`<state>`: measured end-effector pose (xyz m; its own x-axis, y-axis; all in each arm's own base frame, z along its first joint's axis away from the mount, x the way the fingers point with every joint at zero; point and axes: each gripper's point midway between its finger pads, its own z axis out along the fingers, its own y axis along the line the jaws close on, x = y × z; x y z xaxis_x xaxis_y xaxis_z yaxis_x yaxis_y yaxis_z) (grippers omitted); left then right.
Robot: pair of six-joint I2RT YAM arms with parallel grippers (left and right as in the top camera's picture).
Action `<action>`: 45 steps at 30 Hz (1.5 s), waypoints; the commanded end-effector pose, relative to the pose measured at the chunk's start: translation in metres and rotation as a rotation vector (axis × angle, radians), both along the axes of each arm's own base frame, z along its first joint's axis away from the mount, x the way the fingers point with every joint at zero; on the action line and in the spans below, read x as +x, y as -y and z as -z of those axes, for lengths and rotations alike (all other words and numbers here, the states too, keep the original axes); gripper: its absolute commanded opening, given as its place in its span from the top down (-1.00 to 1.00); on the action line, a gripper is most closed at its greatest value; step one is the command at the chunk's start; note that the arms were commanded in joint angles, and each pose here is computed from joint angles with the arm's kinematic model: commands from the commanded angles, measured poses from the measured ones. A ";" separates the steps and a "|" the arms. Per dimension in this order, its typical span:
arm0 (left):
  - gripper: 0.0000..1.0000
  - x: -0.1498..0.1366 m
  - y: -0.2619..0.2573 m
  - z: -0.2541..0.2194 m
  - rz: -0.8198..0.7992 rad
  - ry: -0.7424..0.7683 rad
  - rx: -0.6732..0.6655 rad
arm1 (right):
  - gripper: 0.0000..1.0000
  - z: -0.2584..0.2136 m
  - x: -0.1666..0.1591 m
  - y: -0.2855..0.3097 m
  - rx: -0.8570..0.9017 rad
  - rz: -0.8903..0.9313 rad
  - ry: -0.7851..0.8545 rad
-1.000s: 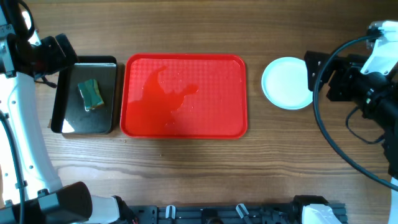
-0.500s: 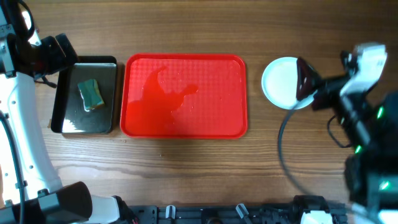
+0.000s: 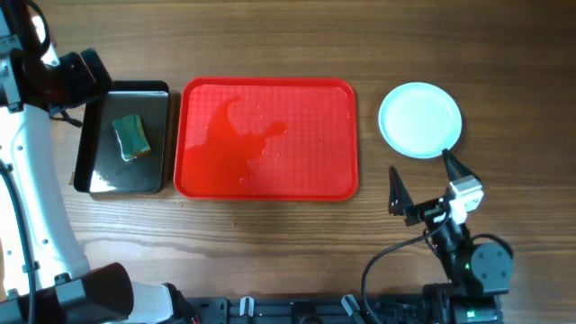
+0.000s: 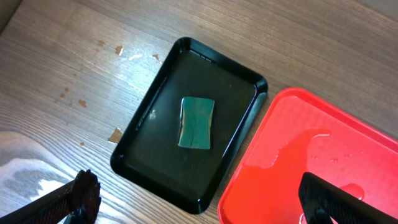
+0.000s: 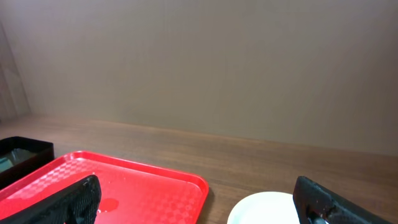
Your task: Clean dirty plates on tray and stack at the side
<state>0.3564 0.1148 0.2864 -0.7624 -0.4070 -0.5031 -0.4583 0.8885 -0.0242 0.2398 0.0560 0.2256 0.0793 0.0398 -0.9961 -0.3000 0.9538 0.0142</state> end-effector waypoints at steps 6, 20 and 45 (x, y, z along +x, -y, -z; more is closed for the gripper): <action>-1.00 0.002 0.002 0.000 -0.009 0.005 -0.012 | -0.99 0.029 -0.002 -0.001 0.080 -0.001 -0.024; -1.00 0.002 0.002 0.000 -0.009 0.005 -0.012 | -0.99 0.047 -0.001 0.000 0.065 0.005 -0.095; -1.00 0.004 0.048 -0.052 0.123 0.237 -0.017 | -0.99 0.047 -0.001 0.000 0.065 0.005 -0.095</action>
<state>0.3627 0.1042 0.3018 -0.7333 -0.3792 -0.5644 -0.4280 0.9024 -0.0503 0.2393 0.0581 0.1750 -0.0301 0.0883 -0.9956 -0.3001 0.9494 0.0932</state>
